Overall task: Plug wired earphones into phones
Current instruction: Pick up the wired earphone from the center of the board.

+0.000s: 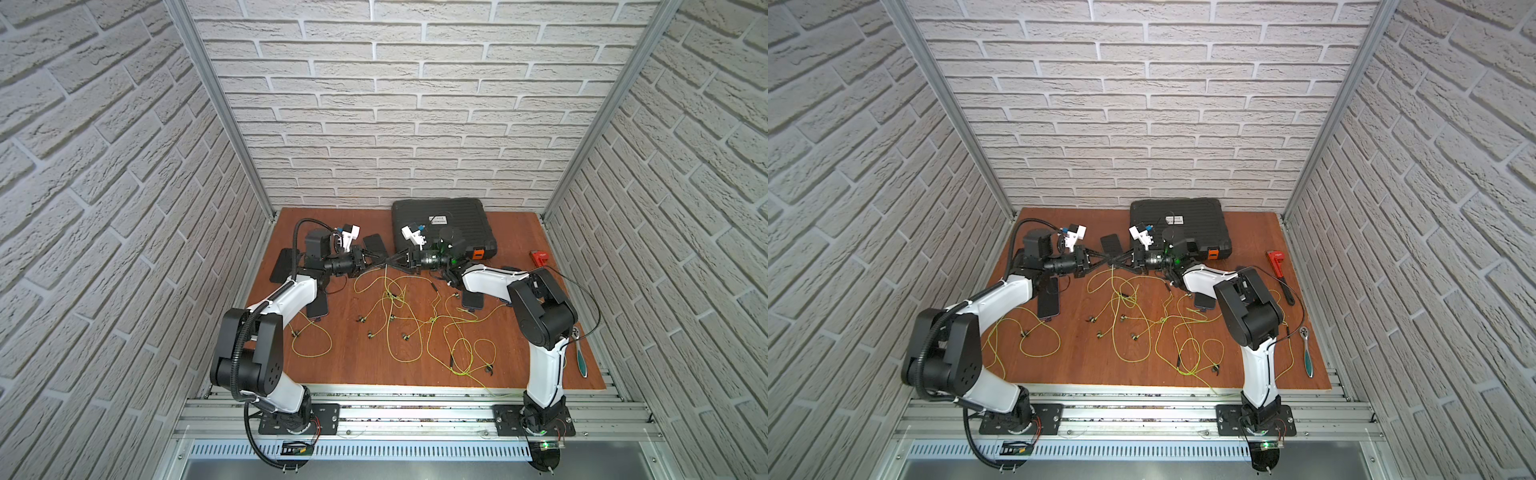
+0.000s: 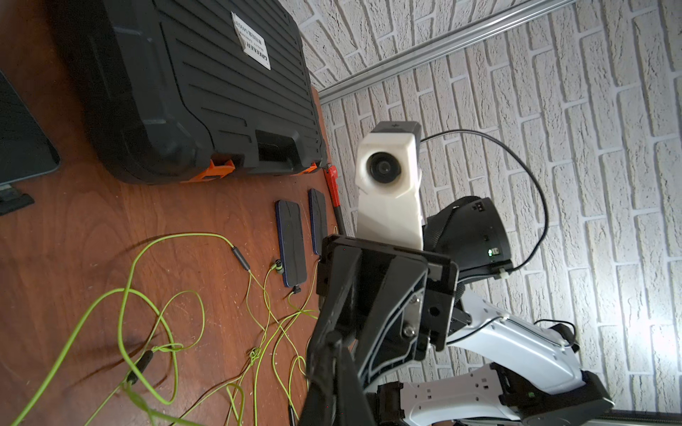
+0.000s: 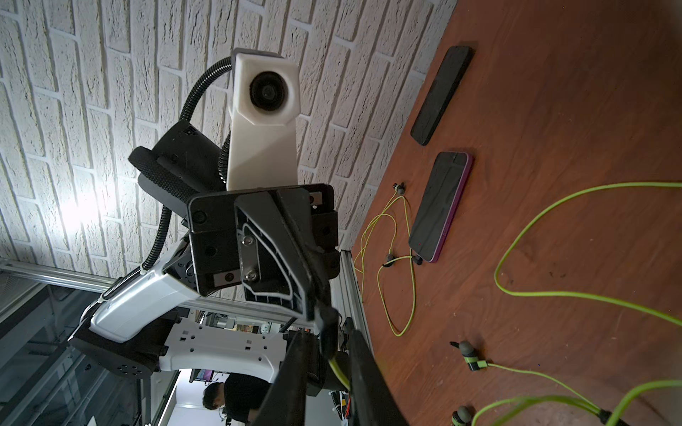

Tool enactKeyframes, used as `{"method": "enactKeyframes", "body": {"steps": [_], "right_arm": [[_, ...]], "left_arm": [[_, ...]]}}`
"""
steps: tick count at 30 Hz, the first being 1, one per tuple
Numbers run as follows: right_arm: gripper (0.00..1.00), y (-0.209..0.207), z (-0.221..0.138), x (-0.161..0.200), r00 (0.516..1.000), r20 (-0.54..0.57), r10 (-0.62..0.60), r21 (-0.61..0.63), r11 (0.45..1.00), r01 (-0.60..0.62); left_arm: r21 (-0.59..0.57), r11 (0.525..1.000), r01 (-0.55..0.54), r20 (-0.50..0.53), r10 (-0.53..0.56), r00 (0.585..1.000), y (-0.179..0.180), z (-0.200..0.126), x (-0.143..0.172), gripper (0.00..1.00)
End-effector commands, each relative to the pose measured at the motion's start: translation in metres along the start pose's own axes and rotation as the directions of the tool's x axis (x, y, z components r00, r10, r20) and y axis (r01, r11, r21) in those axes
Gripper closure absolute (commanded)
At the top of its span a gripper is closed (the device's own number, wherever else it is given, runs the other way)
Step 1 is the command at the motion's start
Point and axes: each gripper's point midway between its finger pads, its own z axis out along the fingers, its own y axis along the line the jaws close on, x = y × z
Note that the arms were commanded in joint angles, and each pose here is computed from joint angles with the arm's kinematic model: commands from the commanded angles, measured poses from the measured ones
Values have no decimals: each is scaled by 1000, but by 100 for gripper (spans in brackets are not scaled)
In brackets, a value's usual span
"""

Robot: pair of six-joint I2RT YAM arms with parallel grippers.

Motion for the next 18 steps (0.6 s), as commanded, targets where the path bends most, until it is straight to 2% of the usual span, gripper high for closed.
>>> {"method": "enactKeyframes", "body": {"steps": [1, 18], "right_arm": [[80, 14, 3, -5, 998, 10, -60, -39, 997, 60], [81, 17, 5, -11, 996, 48, -75, -47, 996, 77]], "left_arm": [[46, 997, -59, 3, 59, 998, -14, 1, -3, 100], [55, 995, -78, -12, 79, 997, -17, 0, 3, 100]]}}
